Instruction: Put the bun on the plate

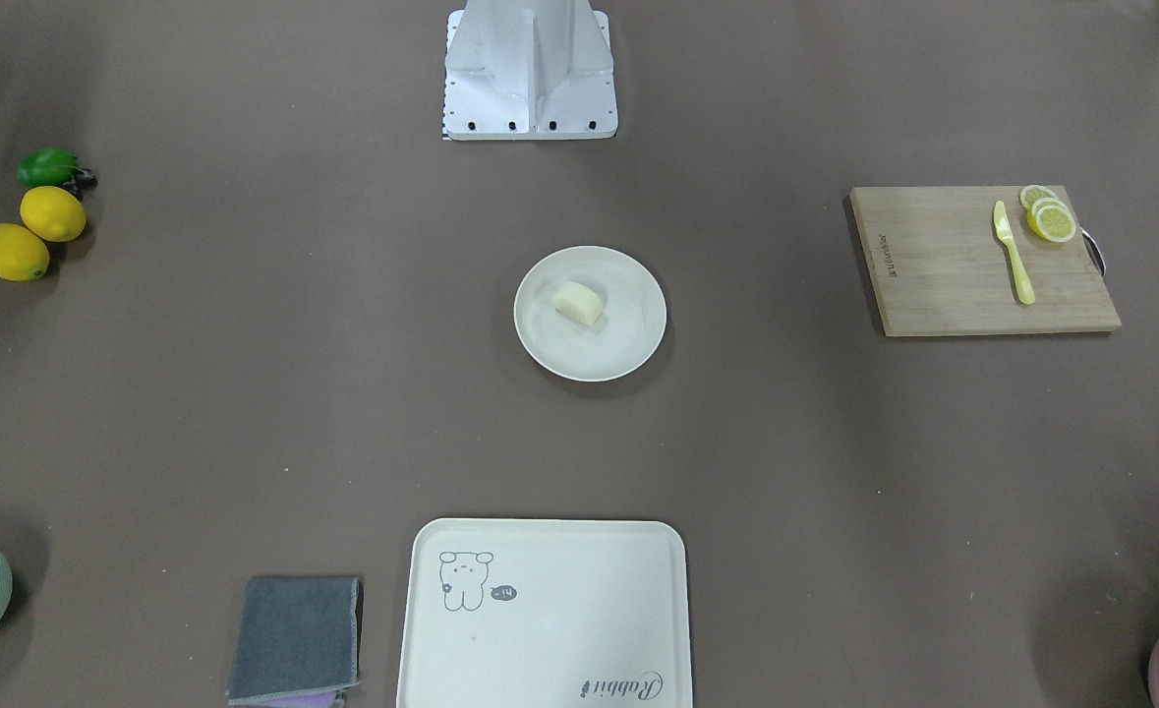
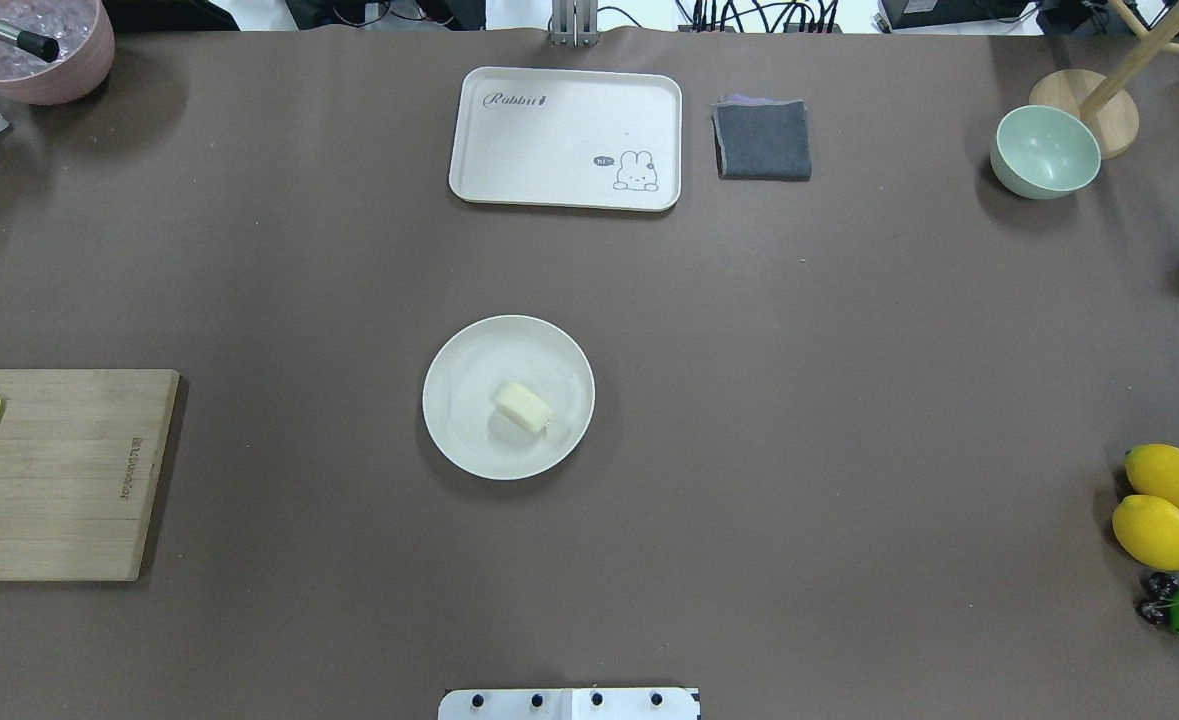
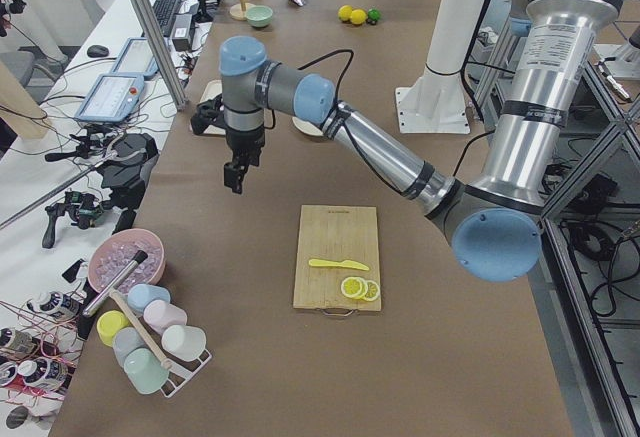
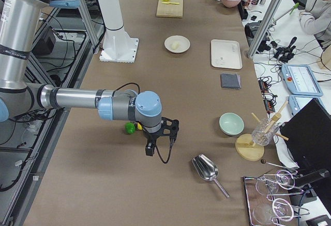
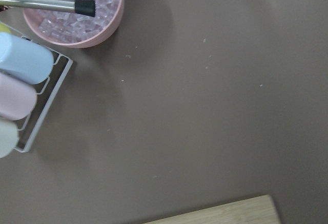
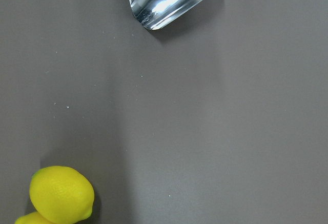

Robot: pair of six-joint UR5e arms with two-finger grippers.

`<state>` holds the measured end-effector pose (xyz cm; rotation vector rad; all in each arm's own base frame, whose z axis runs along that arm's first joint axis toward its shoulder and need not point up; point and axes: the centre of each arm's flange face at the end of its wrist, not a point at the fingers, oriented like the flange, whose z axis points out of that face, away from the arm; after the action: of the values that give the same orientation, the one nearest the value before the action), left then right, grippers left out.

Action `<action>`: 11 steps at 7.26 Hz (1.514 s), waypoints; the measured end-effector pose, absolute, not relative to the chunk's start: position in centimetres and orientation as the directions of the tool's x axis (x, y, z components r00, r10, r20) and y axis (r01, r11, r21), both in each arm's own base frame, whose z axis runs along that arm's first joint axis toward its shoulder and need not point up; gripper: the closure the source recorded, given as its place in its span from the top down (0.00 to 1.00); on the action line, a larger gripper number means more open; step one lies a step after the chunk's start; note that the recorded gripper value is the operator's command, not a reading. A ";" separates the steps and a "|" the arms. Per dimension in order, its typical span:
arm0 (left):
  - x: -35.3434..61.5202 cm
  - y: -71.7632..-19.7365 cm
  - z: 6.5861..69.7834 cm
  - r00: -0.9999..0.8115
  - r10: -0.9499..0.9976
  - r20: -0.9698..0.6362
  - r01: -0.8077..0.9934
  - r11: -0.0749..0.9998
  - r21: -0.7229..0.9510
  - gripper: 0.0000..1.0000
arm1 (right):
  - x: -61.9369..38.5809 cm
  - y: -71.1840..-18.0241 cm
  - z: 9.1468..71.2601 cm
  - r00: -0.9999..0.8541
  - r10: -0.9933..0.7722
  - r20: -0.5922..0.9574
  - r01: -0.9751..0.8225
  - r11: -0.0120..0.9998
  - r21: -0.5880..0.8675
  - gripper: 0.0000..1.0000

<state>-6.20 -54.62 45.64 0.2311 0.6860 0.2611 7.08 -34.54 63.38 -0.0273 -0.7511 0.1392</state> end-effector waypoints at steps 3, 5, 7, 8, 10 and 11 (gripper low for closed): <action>-9.9 -48.4 59.7 0.731 0.231 -0.642 -0.188 0.973 0.136 0.97 | 7.2 -34.4 63.9 0.716 0.147 0.682 -0.120 0.989 -0.087 1.00; -9.8 -45.7 63.1 0.727 0.194 -0.658 -0.187 0.979 0.081 0.97 | 7.2 -34.4 63.9 0.715 0.149 0.683 -0.122 0.989 -0.088 1.00; -9.9 -45.1 62.7 0.730 0.194 -0.655 -0.184 0.979 0.085 0.97 | 7.2 -34.5 63.9 0.715 0.148 0.683 -0.122 0.989 -0.087 1.00; -10.0 -45.0 62.7 0.732 0.193 -0.654 -0.184 0.979 0.084 0.97 | 7.2 -34.5 63.9 0.715 0.148 0.683 -0.122 0.989 -0.086 1.00; -10.1 -45.0 62.4 0.735 0.203 -0.646 -0.186 0.978 0.096 0.97 | 7.2 -34.5 63.9 0.716 0.148 0.683 -0.123 0.989 -0.086 1.00; -10.2 -44.9 62.1 0.737 0.212 -0.641 -0.187 0.976 0.109 0.97 | 7.2 -34.5 63.9 0.716 0.149 0.683 -0.123 0.989 -0.086 1.00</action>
<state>-10.21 -44.87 62.07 0.0380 0.7089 0.2191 7.24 -34.53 63.92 -0.0358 -0.7586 0.1502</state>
